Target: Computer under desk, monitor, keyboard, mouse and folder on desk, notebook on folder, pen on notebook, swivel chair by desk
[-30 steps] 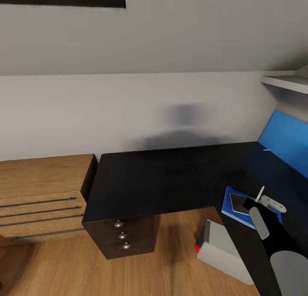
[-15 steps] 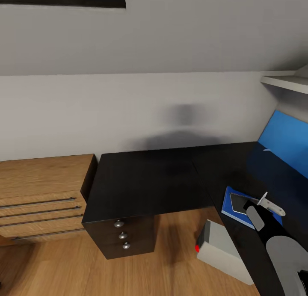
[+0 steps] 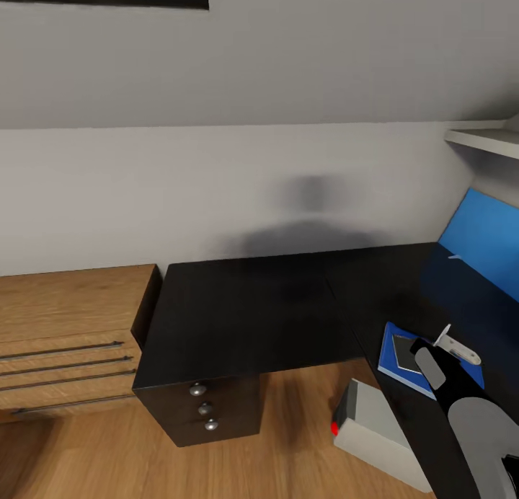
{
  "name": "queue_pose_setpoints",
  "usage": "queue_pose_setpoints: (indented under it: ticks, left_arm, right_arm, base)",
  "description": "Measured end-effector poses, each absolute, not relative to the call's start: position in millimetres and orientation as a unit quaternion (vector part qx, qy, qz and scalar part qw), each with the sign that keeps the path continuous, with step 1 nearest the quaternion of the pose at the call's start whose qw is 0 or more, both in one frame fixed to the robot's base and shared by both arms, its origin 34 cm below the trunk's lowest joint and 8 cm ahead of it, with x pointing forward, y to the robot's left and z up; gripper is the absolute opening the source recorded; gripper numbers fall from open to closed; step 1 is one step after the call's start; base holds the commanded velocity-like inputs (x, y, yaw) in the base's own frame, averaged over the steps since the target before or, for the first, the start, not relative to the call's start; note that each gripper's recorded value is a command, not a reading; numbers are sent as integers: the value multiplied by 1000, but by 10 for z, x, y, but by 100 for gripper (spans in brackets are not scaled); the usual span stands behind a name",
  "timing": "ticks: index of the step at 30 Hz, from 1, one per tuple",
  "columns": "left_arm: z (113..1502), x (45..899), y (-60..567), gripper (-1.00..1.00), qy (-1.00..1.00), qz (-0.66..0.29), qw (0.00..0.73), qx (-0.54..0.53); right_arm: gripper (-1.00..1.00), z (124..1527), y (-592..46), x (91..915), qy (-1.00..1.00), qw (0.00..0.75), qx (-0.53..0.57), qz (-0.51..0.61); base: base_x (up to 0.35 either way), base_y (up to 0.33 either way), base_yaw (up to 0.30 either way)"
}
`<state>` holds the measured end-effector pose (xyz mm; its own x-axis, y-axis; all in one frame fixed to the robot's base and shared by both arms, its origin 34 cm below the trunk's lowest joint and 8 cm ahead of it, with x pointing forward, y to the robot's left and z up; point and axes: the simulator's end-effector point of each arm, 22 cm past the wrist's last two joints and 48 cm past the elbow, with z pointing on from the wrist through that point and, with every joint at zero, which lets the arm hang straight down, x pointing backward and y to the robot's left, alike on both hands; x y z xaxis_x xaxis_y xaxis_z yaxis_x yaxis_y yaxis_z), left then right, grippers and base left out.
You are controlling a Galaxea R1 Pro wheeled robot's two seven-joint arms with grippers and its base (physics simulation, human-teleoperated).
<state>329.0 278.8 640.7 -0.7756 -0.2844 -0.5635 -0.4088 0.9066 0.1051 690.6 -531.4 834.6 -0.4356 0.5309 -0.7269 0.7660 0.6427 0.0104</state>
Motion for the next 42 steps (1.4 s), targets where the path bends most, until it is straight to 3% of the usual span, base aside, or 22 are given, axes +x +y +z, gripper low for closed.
queue_pose_setpoints:
  ticks: [42]
  left_arm:
    - [6424, 3321, 2830, 100, 932, 117, 282, -194]
  right_arm:
    - [-100, 8165, -5162, 6802, 844, 308, 425, -112]
  base:
    - [18, 0, 0]
